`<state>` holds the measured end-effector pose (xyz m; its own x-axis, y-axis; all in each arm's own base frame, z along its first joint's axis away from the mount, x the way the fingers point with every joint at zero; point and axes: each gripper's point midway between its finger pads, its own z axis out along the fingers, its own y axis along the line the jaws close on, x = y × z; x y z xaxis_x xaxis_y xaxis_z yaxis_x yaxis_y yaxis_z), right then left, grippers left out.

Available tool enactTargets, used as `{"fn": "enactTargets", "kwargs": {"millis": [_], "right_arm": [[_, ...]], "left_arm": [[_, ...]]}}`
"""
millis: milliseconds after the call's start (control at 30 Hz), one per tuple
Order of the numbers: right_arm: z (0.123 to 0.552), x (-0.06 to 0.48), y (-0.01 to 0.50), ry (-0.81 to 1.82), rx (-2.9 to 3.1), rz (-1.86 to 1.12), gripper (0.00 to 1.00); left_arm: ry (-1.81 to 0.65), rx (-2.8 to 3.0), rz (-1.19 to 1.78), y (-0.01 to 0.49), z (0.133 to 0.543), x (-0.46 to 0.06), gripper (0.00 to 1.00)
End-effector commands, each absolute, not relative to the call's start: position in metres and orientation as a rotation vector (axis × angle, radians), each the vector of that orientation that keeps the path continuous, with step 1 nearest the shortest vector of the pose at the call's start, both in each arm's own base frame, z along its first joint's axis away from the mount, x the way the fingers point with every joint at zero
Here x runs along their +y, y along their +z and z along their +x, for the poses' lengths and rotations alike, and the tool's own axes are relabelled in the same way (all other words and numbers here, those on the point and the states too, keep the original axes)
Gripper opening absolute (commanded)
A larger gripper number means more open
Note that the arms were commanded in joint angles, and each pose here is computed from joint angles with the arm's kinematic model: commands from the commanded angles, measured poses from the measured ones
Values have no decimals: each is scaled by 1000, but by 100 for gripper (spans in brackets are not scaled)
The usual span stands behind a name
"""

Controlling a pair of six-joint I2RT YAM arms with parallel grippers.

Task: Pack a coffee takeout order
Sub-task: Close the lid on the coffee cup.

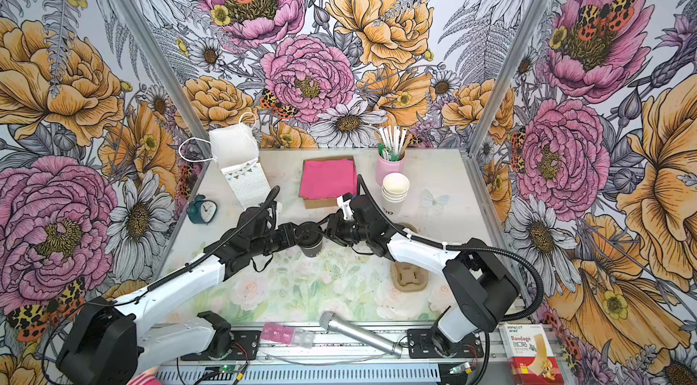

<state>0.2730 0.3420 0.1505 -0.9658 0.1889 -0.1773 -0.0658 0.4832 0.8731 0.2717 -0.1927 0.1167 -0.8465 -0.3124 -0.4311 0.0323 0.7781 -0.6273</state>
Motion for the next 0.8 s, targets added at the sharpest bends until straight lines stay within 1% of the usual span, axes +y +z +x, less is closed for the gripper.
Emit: {"fn": "enactTargets", "kwargs": {"millis": [0, 133, 400, 600, 767], "right_arm": [[278, 335, 147, 1382, 2491, 108, 55], [280, 347, 147, 1440, 2488, 103, 52], [277, 364, 147, 1515, 2477, 86, 51], [278, 367, 153, 1556, 2456, 96, 45], [277, 371, 147, 1557, 2477, 93, 42]], "left_arm": [[-780, 2614, -244, 74, 245, -182, 51], [-780, 2621, -240, 71, 244, -183, 51], [-785, 2631, -239, 67, 244, -186, 51], [-789, 2640, -244, 61, 241, -188, 51], [-792, 2649, -264, 50, 235, -188, 50]]}}
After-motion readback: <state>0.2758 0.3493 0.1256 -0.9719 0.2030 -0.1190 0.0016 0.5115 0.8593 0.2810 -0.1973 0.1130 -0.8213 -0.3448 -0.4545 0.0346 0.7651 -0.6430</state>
